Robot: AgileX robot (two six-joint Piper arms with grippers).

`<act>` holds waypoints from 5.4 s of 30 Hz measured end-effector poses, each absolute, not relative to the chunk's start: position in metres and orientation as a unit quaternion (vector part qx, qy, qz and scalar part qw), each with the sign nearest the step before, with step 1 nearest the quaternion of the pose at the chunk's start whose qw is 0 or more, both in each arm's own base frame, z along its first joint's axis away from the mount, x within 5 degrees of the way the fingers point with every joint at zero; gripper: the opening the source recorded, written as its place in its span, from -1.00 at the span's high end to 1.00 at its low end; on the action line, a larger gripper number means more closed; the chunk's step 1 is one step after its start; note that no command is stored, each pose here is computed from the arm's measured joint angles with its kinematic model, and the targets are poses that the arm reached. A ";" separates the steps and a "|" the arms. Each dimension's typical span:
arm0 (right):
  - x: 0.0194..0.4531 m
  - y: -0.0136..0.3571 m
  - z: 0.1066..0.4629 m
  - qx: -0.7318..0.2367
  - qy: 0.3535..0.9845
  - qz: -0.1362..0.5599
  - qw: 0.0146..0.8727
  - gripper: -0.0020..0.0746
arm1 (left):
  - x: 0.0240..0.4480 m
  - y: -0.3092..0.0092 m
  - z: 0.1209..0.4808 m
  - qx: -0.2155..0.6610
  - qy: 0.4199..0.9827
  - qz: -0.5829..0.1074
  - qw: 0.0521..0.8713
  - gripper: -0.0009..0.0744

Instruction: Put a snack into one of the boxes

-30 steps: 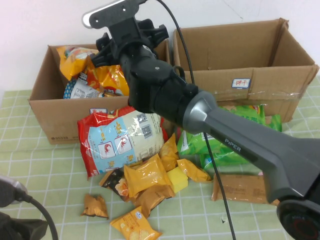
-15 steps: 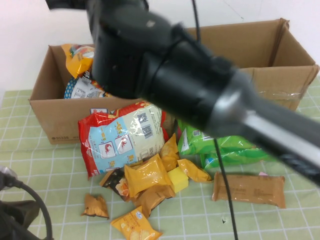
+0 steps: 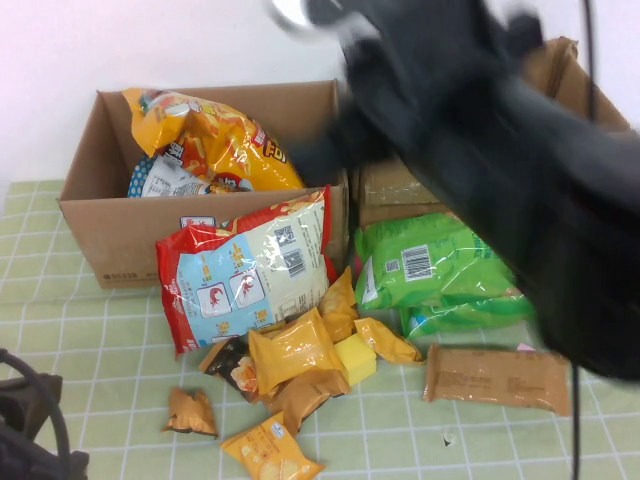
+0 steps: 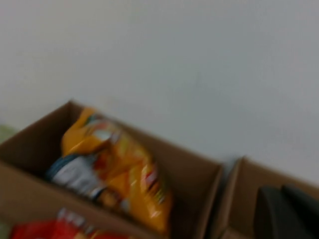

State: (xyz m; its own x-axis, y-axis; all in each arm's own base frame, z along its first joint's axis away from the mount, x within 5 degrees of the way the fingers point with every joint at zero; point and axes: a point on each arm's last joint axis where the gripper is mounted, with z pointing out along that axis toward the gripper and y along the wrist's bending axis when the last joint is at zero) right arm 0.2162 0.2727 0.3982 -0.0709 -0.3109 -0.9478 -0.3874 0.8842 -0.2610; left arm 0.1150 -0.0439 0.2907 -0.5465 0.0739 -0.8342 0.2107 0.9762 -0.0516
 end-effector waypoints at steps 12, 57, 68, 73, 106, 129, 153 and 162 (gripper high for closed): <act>0.111 0.204 0.303 -0.376 0.719 0.330 0.483 0.95 | 0.112 -0.042 0.290 0.073 0.881 -0.073 0.461 0.96; 0.062 0.014 0.279 -0.126 0.865 0.127 0.470 0.95 | 0.080 -0.010 0.263 0.058 0.802 -0.051 0.592 0.98; 0.059 0.043 0.279 -0.238 0.772 0.230 0.543 0.95 | 0.079 -0.030 0.261 0.177 0.736 -0.092 0.647 0.98; 0.059 0.045 0.271 -0.247 0.772 0.229 0.539 0.95 | 0.079 -0.030 0.260 0.178 0.737 -0.090 0.646 0.98; 0.057 0.039 0.258 -0.212 0.828 0.212 0.474 0.95 | 0.079 -0.030 0.259 0.179 0.738 -0.087 0.644 0.98; 0.057 0.038 0.257 -0.211 0.831 0.208 0.472 0.95 | 0.054 -0.007 0.177 0.056 0.791 -0.021 0.609 0.98; 0.057 0.038 0.257 -0.212 0.831 0.208 0.472 0.95 | 0.052 -0.008 0.175 0.061 0.795 -0.024 0.603 0.98; 0.058 0.037 0.257 -0.203 0.833 0.203 0.474 0.95 | 0.052 -0.008 0.176 0.061 0.794 -0.024 0.604 0.98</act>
State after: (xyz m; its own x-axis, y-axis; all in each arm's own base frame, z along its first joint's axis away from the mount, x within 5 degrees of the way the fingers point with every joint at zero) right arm 0.0580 0.0372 0.2571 -0.4687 -0.1465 -0.8711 -0.5309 0.8349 0.1452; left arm 0.0524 -0.0081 0.1760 -0.2626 0.0670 -0.9626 0.1261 0.9914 0.0346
